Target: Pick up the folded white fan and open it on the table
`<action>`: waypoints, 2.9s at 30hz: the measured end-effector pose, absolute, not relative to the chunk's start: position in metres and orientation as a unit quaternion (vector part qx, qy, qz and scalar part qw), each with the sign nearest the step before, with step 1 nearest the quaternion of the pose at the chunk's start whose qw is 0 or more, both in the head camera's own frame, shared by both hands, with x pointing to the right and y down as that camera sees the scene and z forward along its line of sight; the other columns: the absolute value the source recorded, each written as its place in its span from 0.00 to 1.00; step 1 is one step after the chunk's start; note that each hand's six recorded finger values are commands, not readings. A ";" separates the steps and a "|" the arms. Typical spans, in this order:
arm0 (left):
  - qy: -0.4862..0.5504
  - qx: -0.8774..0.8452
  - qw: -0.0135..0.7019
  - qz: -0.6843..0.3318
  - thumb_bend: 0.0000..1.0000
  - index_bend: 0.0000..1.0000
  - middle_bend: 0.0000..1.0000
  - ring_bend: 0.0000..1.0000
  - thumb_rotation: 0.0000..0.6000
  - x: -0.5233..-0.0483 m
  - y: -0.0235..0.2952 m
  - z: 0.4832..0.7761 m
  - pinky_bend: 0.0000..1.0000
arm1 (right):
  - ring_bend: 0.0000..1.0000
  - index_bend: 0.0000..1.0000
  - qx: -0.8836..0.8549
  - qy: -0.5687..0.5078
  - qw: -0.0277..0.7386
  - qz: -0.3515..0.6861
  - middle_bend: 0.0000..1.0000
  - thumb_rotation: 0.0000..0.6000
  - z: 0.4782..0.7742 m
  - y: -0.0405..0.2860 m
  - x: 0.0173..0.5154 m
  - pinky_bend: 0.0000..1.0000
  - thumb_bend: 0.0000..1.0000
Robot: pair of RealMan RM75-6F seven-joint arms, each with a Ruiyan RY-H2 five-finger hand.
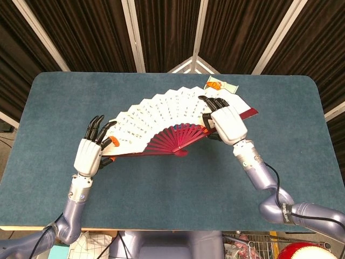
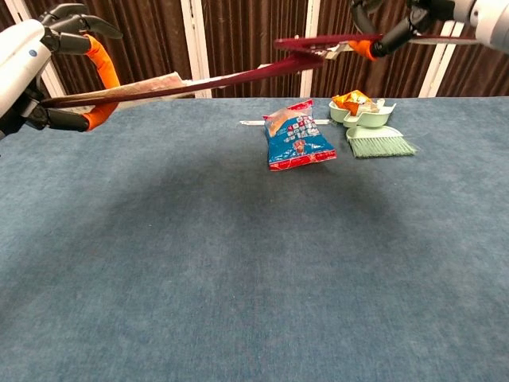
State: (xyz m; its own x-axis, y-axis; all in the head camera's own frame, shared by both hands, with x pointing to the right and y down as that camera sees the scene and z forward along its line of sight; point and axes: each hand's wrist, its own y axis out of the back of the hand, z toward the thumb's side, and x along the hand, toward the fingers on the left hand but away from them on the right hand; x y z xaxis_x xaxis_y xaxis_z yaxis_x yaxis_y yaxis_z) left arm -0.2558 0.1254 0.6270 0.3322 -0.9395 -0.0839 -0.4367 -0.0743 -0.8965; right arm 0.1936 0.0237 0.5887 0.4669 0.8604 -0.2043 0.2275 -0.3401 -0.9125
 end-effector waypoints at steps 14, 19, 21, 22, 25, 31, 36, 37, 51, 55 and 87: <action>0.497 -0.658 0.485 -0.293 0.55 0.59 0.18 0.00 1.00 -0.264 0.133 0.638 0.04 | 0.23 0.84 -0.725 -0.372 0.435 0.382 0.18 1.00 0.628 0.028 0.215 0.24 0.56; 0.496 -0.655 0.491 -0.292 0.55 0.59 0.18 0.00 1.00 -0.263 0.137 0.643 0.04 | 0.23 0.84 -0.728 -0.364 0.430 0.391 0.18 1.00 0.644 0.033 0.217 0.24 0.57; 0.492 -0.653 0.496 -0.293 0.55 0.58 0.18 0.00 1.00 -0.262 0.138 0.644 0.04 | 0.23 0.84 -0.730 -0.360 0.426 0.395 0.18 1.00 0.650 0.035 0.218 0.24 0.56; 0.491 -0.652 0.498 -0.294 0.55 0.58 0.18 0.00 1.00 -0.262 0.138 0.645 0.04 | 0.23 0.84 -0.731 -0.358 0.424 0.397 0.18 1.00 0.653 0.036 0.218 0.24 0.56; 0.489 -0.650 0.500 -0.296 0.55 0.57 0.18 0.00 1.00 -0.262 0.140 0.648 0.04 | 0.23 0.84 -0.732 -0.351 0.422 0.404 0.18 1.00 0.662 0.039 0.220 0.23 0.56; 0.481 -0.653 0.500 -0.305 0.49 0.36 0.13 0.00 1.00 -0.263 0.144 0.656 0.04 | 0.12 0.54 -0.730 -0.320 0.423 0.431 0.17 1.00 0.682 0.046 0.224 0.10 0.55; 0.459 -0.672 0.494 -0.304 0.46 0.12 0.07 0.00 1.00 -0.261 0.152 0.663 0.03 | 0.06 0.29 -0.736 -0.293 0.398 0.462 0.13 1.00 0.702 0.055 0.229 0.06 0.39; 0.458 -0.674 0.495 -0.302 0.46 0.10 0.07 0.00 1.00 -0.260 0.153 0.663 0.03 | 0.06 0.27 -0.737 -0.289 0.393 0.468 0.12 1.00 0.705 0.056 0.230 0.06 0.37; 0.480 -0.675 0.487 -0.277 0.46 0.07 0.06 0.00 1.00 -0.261 0.154 0.646 0.03 | 0.05 0.00 -0.720 -0.283 0.402 0.490 0.11 1.00 0.706 0.058 0.241 0.05 0.27; 0.483 -0.678 0.477 -0.282 0.46 0.07 0.06 0.00 1.00 -0.262 0.154 0.647 0.03 | 0.05 0.00 -0.720 -0.302 0.396 0.484 0.11 1.00 0.701 0.057 0.246 0.05 0.27; 0.482 -0.631 0.474 -0.380 0.46 0.07 0.04 0.00 1.00 -0.341 0.179 0.607 0.04 | 0.09 0.00 -0.641 -0.306 0.447 0.544 0.11 1.00 0.676 0.089 0.334 0.05 0.26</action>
State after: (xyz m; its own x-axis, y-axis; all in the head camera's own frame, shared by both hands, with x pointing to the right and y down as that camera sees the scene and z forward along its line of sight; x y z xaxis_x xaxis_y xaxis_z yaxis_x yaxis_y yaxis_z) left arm -0.3414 0.1792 0.6069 0.2465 -0.9689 0.0232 -0.2471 -0.0860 -0.9652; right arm 0.3345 0.0890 0.6760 0.2218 0.8783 -0.4235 -0.0936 -0.4131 -0.9058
